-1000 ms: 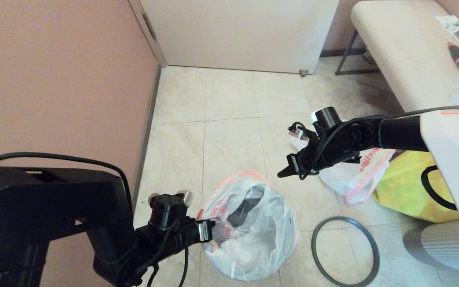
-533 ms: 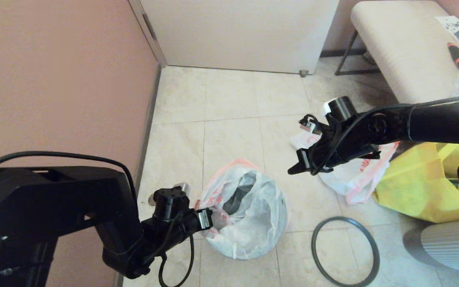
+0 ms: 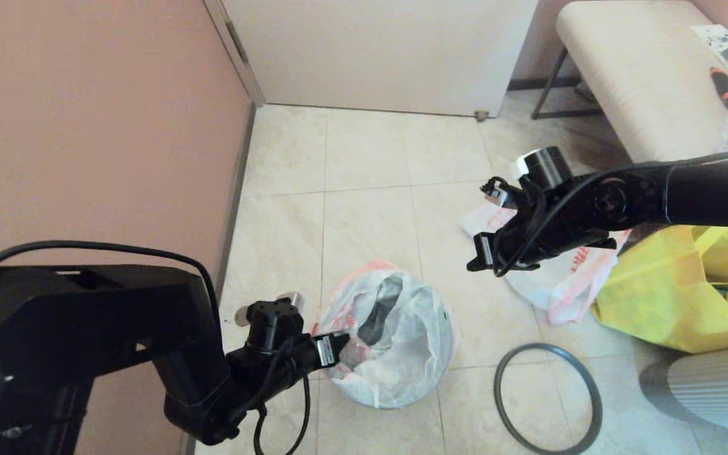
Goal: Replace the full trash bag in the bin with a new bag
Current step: Put the new garbage bag on the trash can
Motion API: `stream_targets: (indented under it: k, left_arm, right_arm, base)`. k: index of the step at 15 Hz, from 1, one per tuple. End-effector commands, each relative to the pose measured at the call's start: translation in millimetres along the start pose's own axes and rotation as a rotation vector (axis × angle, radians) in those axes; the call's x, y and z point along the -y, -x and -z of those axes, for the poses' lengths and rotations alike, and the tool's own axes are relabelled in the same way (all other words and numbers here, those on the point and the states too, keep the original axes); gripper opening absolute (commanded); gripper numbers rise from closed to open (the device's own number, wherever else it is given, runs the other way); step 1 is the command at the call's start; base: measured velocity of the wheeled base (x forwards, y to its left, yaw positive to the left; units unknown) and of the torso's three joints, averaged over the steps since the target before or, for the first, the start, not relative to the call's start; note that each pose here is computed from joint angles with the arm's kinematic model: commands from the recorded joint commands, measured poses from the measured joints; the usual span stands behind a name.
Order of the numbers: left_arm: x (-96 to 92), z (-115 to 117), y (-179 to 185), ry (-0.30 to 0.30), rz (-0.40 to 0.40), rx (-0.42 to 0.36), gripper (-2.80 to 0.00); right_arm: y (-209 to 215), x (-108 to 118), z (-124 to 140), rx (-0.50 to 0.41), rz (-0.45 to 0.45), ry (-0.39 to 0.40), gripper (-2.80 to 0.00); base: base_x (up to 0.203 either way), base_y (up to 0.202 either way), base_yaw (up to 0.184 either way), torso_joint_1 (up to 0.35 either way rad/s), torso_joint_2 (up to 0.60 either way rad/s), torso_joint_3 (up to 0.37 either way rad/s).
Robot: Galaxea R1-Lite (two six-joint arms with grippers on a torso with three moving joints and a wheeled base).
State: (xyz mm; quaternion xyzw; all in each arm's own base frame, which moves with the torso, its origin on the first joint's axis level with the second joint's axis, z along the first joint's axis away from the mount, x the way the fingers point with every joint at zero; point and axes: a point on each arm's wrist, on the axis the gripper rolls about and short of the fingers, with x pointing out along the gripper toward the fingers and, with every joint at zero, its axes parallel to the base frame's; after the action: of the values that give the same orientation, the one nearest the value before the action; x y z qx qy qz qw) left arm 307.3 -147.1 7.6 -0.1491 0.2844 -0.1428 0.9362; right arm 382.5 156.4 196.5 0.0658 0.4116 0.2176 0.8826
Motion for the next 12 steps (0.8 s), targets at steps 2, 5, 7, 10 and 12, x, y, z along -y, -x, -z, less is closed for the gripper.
stream_targets:
  k: [2,5,7,10,12]
  left_arm:
    - [14.8,-21.7,34.2,-0.018,0.033,0.051,0.00]
    - [17.1,-30.1,56.8,-0.025,0.023,0.071,0.00]
    - [10.4,-39.2,56.2,-0.010,0.004,0.100,-2.80]
    - [-11.7,-43.1,24.4,0.015,-0.056,0.098,-2.80]
    - [-15.4,-41.9,16.1,0.017,-0.040,0.081,-2.80]
  right_arm:
    - [-0.6,-15.9,14.7,-0.022,0.079,-0.014,-2.80]
    - [3.4,-25.4,19.9,-0.016,0.090,-0.061,-2.80]
    - [1.7,-22.5,22.9,-0.027,0.099,-0.096,-2.80]
    - [-5.0,-10.7,28.0,-0.028,0.116,-0.115,-2.80]
    - [-13.2,-6.2,29.5,-0.013,0.117,-0.118,-2.80]
  base:
    - [0.000,0.000,0.000,0.000,0.00,0.000]
    - [0.000,0.000,0.000,0.000,0.00,0.000]
    - [0.000,0.000,0.000,0.000,0.00,0.000]
    - [0.000,0.000,0.000,0.000,0.00,0.000]
    - [0.000,0.000,0.000,0.000,0.00,0.000]
